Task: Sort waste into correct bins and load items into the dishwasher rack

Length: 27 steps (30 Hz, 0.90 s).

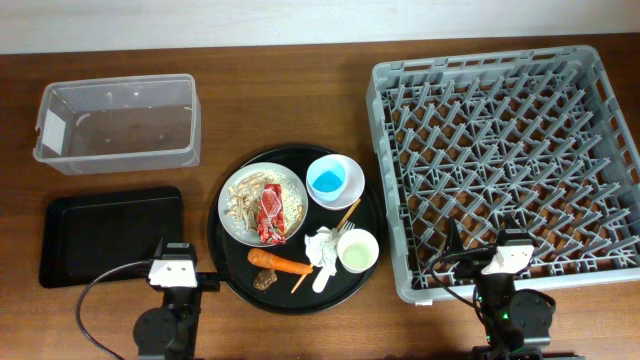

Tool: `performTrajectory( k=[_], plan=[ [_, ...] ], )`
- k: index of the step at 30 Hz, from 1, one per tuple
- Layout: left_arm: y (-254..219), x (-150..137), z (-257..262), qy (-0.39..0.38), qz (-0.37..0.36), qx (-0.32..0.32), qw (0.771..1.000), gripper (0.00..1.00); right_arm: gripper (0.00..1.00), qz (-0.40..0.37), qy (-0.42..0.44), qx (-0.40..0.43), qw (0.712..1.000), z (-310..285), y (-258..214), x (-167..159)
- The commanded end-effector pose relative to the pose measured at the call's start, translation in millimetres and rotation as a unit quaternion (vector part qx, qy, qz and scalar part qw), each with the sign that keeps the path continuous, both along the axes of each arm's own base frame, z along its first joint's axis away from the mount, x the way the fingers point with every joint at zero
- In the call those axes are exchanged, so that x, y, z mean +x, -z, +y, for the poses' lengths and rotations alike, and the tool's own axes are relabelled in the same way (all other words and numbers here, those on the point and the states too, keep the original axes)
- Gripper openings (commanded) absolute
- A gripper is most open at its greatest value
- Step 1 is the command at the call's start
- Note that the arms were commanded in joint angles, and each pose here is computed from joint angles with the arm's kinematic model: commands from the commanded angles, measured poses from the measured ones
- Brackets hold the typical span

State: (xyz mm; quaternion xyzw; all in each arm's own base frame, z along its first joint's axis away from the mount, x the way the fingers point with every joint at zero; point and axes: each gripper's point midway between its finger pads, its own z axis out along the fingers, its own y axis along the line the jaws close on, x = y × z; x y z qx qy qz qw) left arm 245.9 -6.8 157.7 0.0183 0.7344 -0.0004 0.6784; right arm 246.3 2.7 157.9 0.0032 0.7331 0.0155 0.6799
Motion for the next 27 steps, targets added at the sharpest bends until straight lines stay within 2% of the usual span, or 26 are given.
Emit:
performTrajectory(
  k=[1, 27],
  plan=[
    [1.5, -0.2, -2.4, 0.008, 0.0, 0.009, 1.0, 0.99, 0.99, 0.001, 0.001, 0.0, 1.0, 0.2, 1.9, -0.3],
    [-5.0, -3.7, -2.4, 0.009, 0.011, 0.006, 1.0, 0.99, 0.99, 0.005, -0.003, 0.006, 1.0, 1.8, -6.1, -2.7]
  ],
)
